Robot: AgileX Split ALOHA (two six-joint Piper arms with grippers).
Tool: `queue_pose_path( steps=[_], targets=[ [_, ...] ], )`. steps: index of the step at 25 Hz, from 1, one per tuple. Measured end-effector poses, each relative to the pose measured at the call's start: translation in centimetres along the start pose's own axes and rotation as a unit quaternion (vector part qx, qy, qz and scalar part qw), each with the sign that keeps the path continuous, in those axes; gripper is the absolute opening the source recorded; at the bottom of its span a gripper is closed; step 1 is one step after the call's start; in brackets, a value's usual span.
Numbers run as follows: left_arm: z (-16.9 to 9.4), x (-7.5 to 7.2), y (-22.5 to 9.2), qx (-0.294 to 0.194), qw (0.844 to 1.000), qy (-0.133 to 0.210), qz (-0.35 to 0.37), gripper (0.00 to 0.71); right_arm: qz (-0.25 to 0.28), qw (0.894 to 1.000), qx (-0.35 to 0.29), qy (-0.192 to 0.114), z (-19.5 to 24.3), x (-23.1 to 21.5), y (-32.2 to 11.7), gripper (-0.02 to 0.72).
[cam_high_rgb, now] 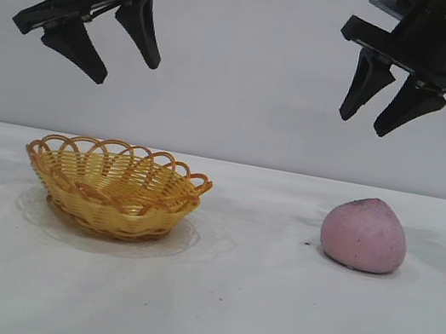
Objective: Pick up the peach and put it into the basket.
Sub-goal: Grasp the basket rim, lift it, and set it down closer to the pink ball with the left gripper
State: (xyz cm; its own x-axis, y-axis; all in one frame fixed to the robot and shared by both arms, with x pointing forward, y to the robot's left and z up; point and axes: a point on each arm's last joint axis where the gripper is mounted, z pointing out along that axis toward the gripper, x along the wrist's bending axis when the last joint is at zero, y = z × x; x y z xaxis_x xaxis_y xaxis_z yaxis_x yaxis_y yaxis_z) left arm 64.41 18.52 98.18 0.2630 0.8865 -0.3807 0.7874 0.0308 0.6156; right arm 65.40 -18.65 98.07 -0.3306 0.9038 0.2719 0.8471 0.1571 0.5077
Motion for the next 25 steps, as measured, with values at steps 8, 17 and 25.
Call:
queue_pose_path(
  steps=[8,17,25],
  targets=[
    [0.0,0.0,0.0,0.000,1.000,0.000,0.000,0.433,-0.005,1.000,0.000,0.000,0.0,0.0,0.0,0.342],
    [-1.0,-0.8,0.5,0.077,0.991,-0.013,0.109,0.433,-0.005,1.000,0.004,0.002,0.0,0.0,-0.1,0.342],
    [-2.0,-1.0,1.6,0.167,0.964,-0.009,0.205,0.433,-0.006,1.000,0.009,0.005,0.0,0.1,-0.2,0.342]
  ],
)
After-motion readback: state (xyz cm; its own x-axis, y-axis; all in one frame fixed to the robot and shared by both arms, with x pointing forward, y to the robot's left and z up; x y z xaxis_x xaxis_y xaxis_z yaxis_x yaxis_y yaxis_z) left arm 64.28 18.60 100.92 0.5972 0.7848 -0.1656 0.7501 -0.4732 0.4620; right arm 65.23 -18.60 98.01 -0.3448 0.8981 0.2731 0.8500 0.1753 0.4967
